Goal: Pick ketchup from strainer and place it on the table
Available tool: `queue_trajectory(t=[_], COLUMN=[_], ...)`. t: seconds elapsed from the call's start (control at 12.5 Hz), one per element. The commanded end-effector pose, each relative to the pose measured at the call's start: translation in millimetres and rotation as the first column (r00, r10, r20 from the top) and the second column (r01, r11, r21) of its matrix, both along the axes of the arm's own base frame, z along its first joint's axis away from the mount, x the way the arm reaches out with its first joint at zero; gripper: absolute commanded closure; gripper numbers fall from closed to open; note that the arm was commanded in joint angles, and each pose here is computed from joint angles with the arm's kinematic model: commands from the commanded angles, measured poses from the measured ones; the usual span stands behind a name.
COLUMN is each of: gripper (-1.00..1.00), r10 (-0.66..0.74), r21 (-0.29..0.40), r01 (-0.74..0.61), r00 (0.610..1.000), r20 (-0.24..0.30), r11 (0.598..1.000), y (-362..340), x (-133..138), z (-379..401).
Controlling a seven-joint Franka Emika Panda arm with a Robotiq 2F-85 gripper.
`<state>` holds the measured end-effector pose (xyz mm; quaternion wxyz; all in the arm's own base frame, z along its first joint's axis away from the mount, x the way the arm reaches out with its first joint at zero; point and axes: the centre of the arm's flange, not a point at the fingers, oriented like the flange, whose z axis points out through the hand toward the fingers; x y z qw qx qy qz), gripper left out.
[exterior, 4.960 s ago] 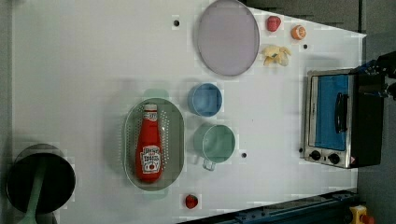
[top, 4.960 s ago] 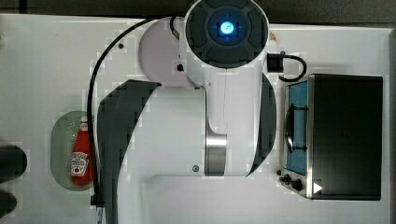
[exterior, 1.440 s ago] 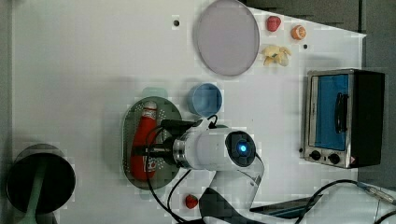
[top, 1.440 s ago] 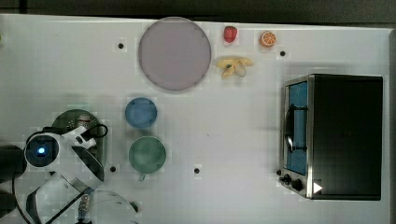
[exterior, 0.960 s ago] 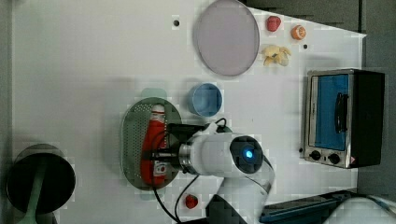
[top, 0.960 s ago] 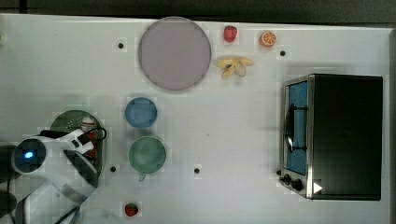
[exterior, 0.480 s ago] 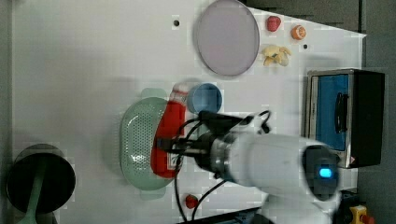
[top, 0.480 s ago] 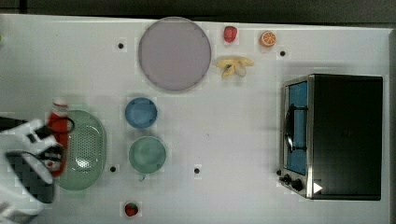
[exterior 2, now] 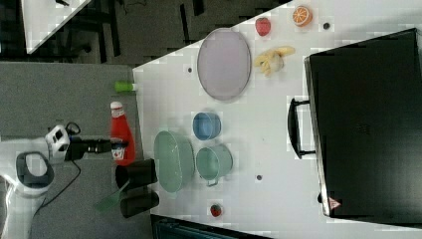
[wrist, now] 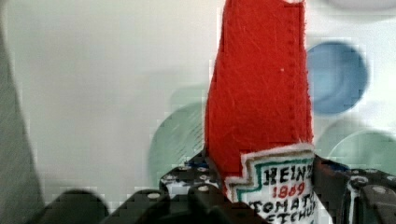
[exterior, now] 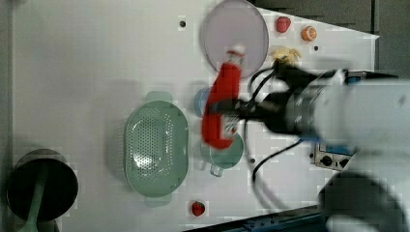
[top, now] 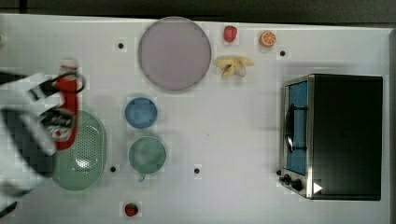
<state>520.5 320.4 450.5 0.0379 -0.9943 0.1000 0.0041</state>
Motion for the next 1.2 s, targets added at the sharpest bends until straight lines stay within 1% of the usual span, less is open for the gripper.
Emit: queue_trajectory(t=[0.08,0.32,0.48,0.72,0.88,0.96,1.2], gripper=[-0.21,-0.21,-0.21,-0.21,-0.21,-0.21,-0.21], r10=[-0.058,-0.146,-0.156,-0.15,-0.184,-0.193,-0.184], r21=[-0.017,-0.053,-0.079,-0.109,-0.12,-0.121,-0.115], r01=[0.057,0.145,0.153,0.139,0.168,0.176,0.168], r00=[0.998,0.989,0.987,0.983,0.973,0.97,0.973], r20=[-0.016,-0.014,-0.033,-0.102,-0.14,-0.147,-0.142], r11=[0.998,0.988,0.985,0.984,0.978,0.977,0.979], y=[-134.7,-239.4,-302.3,-374.9,-397.2,-401.6,-393.6], x=[72.6,97.0,100.4,83.9,66.3,57.2,32.2], z=[-16.1,-24.8,-38.7,-75.0,-105.3,-122.6,-170.3])
